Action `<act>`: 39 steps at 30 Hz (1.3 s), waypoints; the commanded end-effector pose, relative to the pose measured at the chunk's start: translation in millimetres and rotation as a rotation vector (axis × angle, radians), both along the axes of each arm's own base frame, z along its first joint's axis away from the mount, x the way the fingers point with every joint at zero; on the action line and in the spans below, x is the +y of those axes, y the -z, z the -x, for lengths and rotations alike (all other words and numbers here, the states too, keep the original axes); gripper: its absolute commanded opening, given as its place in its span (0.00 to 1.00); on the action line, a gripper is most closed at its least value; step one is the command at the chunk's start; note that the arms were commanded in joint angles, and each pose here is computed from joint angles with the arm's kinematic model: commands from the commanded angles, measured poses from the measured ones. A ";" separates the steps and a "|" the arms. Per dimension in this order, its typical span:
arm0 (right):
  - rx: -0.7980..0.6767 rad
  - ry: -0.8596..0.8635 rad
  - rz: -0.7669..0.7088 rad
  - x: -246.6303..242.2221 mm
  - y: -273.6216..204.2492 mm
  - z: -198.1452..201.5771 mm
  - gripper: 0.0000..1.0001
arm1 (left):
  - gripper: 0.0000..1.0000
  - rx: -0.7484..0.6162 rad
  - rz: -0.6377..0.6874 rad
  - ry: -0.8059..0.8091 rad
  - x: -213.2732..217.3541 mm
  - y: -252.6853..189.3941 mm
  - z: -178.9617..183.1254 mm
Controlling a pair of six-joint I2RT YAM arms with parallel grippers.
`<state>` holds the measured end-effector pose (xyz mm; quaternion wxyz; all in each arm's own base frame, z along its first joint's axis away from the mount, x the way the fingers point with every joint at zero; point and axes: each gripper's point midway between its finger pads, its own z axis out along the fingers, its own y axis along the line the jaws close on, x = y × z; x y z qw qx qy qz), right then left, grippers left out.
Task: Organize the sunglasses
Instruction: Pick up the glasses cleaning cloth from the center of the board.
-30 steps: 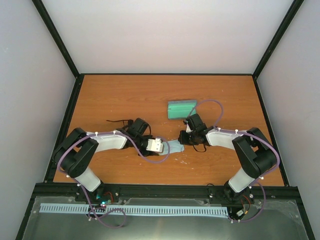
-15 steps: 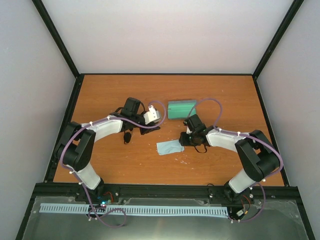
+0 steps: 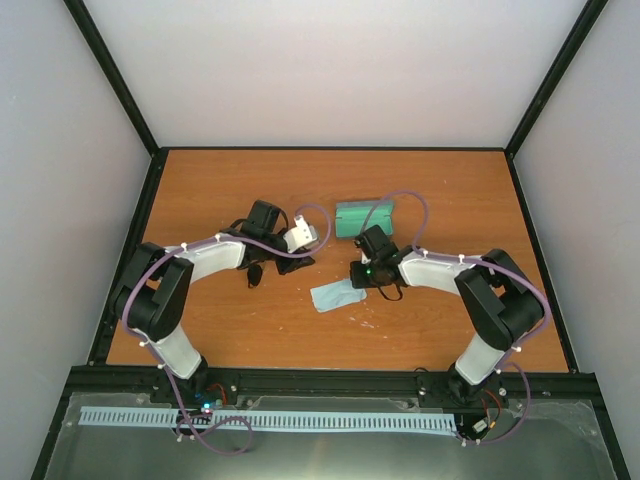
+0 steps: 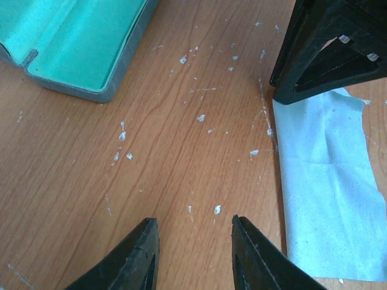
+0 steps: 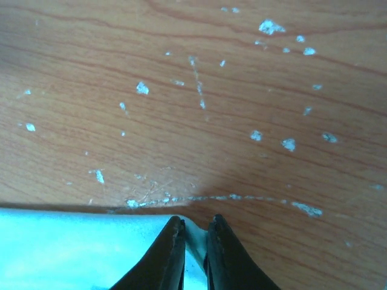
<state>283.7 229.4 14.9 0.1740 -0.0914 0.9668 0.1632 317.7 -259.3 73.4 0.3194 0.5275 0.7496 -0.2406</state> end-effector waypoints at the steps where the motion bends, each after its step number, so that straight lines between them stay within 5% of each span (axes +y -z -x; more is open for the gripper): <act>1: 0.190 -0.009 0.178 -33.0 48.9 44.3 0.09 | 0.35 0.013 -0.016 -0.004 1.0 3.1 2.1; 11: 0.174 0.046 0.186 -37.8 45.3 41.1 0.03 | 0.38 0.102 -0.117 0.123 -18.0 37.4 46.5; 39: 0.164 0.058 0.169 -35.2 44.1 38.6 0.03 | 0.33 0.130 -0.223 0.104 -2.4 61.6 65.3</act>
